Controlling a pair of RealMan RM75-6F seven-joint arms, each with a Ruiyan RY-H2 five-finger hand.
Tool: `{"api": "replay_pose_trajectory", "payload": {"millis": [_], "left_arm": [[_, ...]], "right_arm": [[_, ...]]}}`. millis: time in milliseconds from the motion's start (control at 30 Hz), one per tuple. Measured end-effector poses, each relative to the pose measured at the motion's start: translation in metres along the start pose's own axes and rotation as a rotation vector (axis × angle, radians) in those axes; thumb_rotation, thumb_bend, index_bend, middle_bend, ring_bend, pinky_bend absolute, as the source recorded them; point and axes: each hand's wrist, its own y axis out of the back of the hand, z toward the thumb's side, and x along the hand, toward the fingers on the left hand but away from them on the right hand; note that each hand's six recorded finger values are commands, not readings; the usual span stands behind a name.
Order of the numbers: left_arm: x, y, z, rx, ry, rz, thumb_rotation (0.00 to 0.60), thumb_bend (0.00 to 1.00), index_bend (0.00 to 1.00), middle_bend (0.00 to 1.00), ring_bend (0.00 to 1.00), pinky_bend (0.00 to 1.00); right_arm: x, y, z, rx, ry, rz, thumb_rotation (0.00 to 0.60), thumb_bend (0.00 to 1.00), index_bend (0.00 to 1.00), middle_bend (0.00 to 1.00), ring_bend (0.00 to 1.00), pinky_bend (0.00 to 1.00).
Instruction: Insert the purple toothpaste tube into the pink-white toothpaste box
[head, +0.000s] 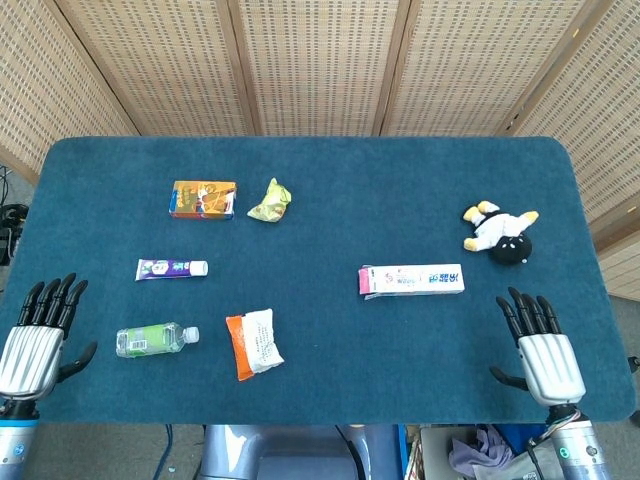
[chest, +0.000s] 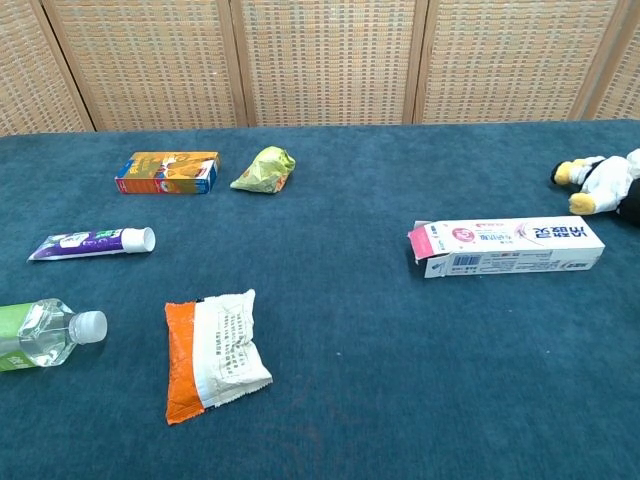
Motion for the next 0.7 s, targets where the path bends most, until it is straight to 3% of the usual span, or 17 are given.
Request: {"api": "replay_pose_trajectory", "payload": {"millis": [467,600,700], "left_arm": [[0.034,0.010,-0.020,0.010,0.027,0.020,0.600,0.29,0.00,0.00,0.00,0.00],[0.046,0.008,-0.027,0.000,0.028,-0.018,0.600,0.29,0.01,0.00,0.00,0.02],[0.058,0.003,-0.030,0.006,0.026,-0.060,0.600,0.29,0.05,0.02,0.00,0.10]], "right_arm": [[-0.001,-0.003,0.001,0.003,0.002,0.007,0.600,0.00,0.01,0.00,0.00,0.00],[-0.002,-0.004,0.002,0.004,0.005,0.009,0.600,0.00,0.01,0.00,0.00,0.00],[-0.002,-0.004,0.002,0.005,0.005,0.010,0.600,0.00,0.01,0.00,0.00,0.00]]}}
